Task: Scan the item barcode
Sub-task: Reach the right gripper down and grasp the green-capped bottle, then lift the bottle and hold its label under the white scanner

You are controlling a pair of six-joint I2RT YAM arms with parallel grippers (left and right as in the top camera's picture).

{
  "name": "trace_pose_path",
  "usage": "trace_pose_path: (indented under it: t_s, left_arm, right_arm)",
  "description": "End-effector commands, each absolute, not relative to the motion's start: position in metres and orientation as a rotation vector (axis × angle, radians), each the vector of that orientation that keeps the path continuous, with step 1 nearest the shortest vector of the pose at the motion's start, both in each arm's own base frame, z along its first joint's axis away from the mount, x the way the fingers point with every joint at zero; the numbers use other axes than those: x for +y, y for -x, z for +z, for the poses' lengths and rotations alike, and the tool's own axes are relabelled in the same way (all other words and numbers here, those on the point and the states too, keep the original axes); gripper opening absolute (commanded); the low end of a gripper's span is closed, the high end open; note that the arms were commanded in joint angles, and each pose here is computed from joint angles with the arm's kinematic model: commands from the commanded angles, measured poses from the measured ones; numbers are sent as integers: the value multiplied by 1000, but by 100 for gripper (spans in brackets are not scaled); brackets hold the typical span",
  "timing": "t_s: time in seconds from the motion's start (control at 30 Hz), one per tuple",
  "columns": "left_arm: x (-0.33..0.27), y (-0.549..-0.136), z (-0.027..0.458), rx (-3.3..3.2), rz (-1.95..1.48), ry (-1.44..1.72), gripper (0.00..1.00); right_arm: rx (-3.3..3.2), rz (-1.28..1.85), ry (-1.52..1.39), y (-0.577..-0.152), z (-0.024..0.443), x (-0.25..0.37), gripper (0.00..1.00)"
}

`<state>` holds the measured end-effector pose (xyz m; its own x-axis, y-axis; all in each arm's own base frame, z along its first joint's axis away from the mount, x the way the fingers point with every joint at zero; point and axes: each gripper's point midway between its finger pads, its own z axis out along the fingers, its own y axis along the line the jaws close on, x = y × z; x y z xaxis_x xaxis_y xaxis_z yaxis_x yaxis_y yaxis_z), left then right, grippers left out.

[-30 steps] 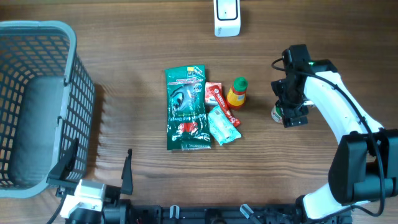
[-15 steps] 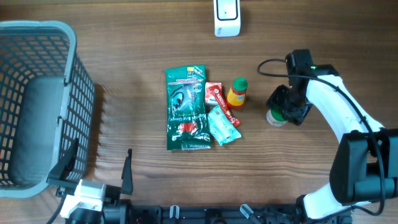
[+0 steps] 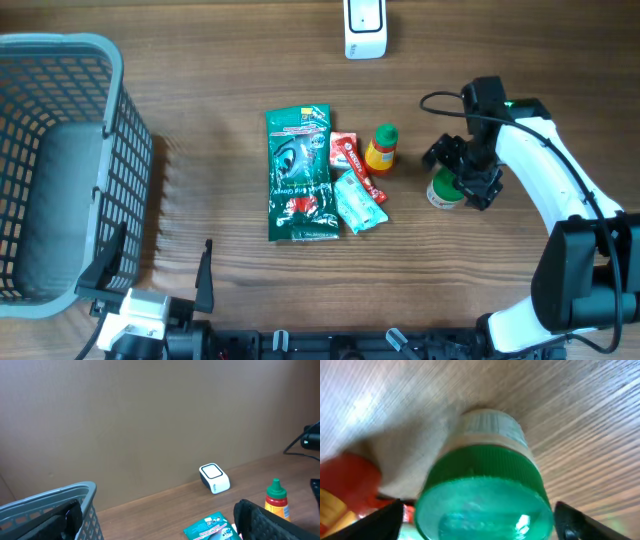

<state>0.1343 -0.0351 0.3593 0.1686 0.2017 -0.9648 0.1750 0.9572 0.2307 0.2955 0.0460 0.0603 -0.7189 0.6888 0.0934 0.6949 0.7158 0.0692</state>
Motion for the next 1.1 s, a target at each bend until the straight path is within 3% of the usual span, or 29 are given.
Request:
trace_pose_path:
  t_s: [0.0,0.1,0.23,0.4,0.6,0.7,0.83,1.07]
  left_arm:
    - [-34,-134,359,1402,26,-319,100]
    - [-36,-133,359,1400,15,-329,100]
    - [-37,-133,359,1399,12,-331,100]
    - [-37,-133,359,1399,12,-331,100]
    - [-37,-133,359,1399,12,-331,100]
    - [-37,-133,359,1399,12,-331,100]
    - [-37,-133,359,1400,12,-331,100]
    - [-37,-133,358,1403,11,-331,100]
  right_arm:
    - [-2792,-143,1363,-297,54,42,100]
    - [-2769,-95,1416,-288,33,37,99]
    - [-2746,-105,1481,-282,12,36,87]
    - [-2777,-116,1490,-287,-5,34,81]
    - [-2795,-68,1408,-284,-17,32,67]
    - [-2840,-201,1222,-285,-13,48,61]
    - [-2841,-505,768,-274,12,86,57]
    - [-2507,-869,440,-205,69,133,52]
